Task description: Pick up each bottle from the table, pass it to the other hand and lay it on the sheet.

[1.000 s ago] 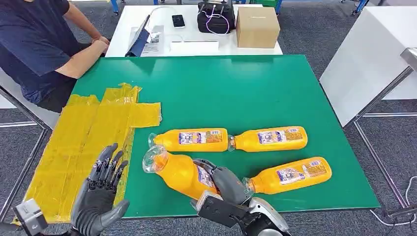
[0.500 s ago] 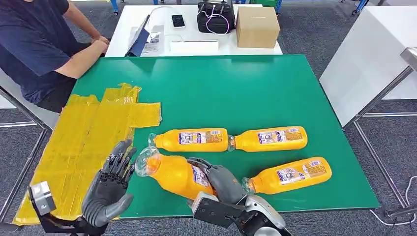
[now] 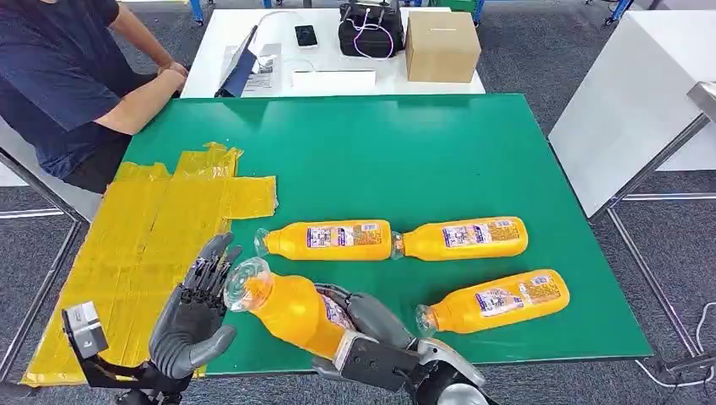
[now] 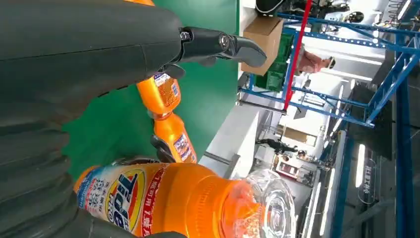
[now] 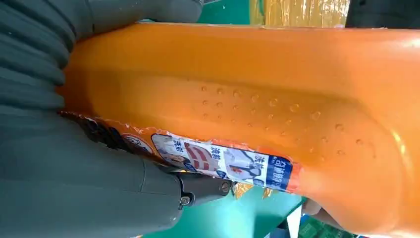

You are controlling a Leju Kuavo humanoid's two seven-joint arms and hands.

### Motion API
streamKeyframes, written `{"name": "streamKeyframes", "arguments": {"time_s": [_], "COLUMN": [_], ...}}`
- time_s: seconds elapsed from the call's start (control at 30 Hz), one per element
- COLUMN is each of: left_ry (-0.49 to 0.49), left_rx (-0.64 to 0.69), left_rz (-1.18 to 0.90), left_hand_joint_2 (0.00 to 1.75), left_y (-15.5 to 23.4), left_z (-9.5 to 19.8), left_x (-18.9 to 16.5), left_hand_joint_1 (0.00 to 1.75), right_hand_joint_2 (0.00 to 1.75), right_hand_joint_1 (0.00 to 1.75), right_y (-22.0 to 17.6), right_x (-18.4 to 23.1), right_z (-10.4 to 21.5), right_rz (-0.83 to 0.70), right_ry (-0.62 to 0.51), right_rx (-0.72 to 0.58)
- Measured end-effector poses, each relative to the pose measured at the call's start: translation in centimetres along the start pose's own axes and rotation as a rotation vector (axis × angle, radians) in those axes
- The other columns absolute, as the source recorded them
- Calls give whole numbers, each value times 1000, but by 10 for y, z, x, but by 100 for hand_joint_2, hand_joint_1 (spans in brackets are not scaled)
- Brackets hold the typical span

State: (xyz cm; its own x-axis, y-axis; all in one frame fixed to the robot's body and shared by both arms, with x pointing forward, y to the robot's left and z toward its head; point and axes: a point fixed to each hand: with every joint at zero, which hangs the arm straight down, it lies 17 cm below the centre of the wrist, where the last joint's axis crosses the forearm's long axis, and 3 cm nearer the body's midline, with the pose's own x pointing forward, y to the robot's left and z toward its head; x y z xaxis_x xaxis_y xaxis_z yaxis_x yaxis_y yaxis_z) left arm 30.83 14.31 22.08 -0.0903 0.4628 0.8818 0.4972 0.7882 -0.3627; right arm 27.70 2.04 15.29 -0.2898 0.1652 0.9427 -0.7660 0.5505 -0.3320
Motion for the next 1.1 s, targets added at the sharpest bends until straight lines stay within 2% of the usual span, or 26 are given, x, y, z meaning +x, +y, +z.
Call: {"name": "streamKeyframes", "arguments": {"time_s": [0.33,0.57,0.87,1.1], "left_ry": [-40,-33,-12,6], "left_rx": [-74,-155,-241,-253], "left_rz": [-128,-185,-213,-193], "left_hand_joint_2": [175,175,175,175], "left_y": [-17,-36,-55,-56], "left_z": [-7,-10,-12,-12], "left_x": [1,-5,-13,-19], "left_hand_joint_1": [0,0,0,0], "right_hand_joint_2": [175,175,175,175], "right_hand_joint_1": [175,175,175,175], "right_y": [17,32,41,48], "right_x": [15,23,17,5], "right_z": [3,7,10,13], "right_rz": [-181,-284,-303,-300], "right_ry": [-58,-90,-78,-48], "right_rx": [103,189,246,272]}}
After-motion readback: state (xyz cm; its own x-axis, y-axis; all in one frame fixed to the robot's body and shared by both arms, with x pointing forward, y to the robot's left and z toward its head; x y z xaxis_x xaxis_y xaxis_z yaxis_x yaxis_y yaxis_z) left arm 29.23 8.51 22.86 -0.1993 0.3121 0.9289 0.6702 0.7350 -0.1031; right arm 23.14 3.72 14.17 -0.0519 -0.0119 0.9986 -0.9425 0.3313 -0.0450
